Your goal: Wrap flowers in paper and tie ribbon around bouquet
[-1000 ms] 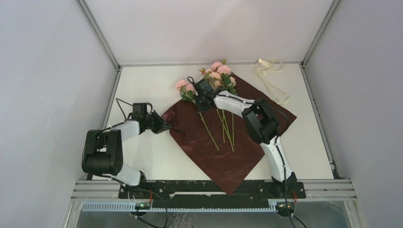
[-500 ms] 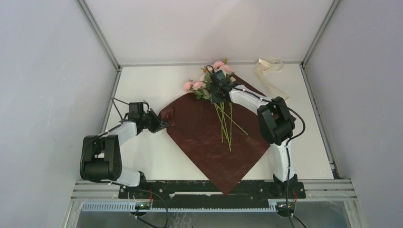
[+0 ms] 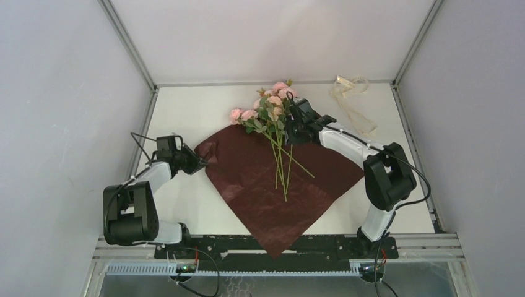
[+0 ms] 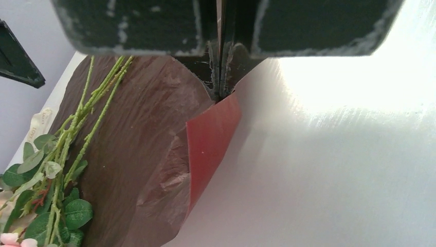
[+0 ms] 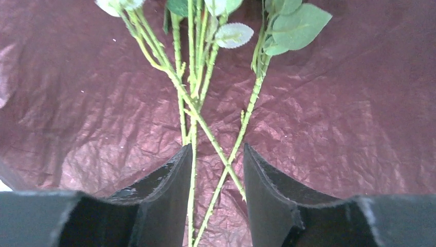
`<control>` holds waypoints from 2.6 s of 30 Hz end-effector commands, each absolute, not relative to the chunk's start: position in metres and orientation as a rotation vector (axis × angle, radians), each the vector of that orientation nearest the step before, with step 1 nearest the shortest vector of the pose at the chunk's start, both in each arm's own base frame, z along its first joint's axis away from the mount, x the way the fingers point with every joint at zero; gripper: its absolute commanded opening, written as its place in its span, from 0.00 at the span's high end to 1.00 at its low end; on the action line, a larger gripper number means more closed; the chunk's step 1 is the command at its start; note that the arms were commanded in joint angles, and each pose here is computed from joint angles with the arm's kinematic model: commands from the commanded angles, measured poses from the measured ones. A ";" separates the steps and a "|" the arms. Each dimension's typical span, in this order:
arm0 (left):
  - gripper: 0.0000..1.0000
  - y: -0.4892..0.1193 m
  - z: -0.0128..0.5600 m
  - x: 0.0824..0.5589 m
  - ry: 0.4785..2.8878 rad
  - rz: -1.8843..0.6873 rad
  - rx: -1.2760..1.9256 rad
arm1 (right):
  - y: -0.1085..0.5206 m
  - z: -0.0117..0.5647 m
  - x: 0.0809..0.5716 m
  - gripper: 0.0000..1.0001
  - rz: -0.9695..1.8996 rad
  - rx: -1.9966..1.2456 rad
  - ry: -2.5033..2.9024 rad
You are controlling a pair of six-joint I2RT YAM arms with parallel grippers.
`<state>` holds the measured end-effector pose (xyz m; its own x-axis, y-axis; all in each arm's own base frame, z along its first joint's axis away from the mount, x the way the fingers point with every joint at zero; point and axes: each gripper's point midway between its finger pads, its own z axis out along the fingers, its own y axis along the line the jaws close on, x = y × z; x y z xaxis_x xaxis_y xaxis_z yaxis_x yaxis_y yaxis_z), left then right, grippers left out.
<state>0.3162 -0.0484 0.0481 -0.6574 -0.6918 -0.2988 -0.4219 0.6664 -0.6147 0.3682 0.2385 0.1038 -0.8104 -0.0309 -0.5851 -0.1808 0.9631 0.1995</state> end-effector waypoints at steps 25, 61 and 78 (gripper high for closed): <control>1.00 -0.047 0.042 0.310 2.350 -0.690 -0.858 | 0.273 0.109 0.329 0.99 0.274 -0.273 2.471; 1.00 -0.045 0.039 0.307 2.357 -0.670 -0.885 | 0.297 0.152 0.186 0.36 0.663 -1.299 2.136; 1.00 -0.041 0.041 0.305 2.349 -0.637 -0.883 | 0.247 0.063 0.063 0.35 0.508 -2.367 1.102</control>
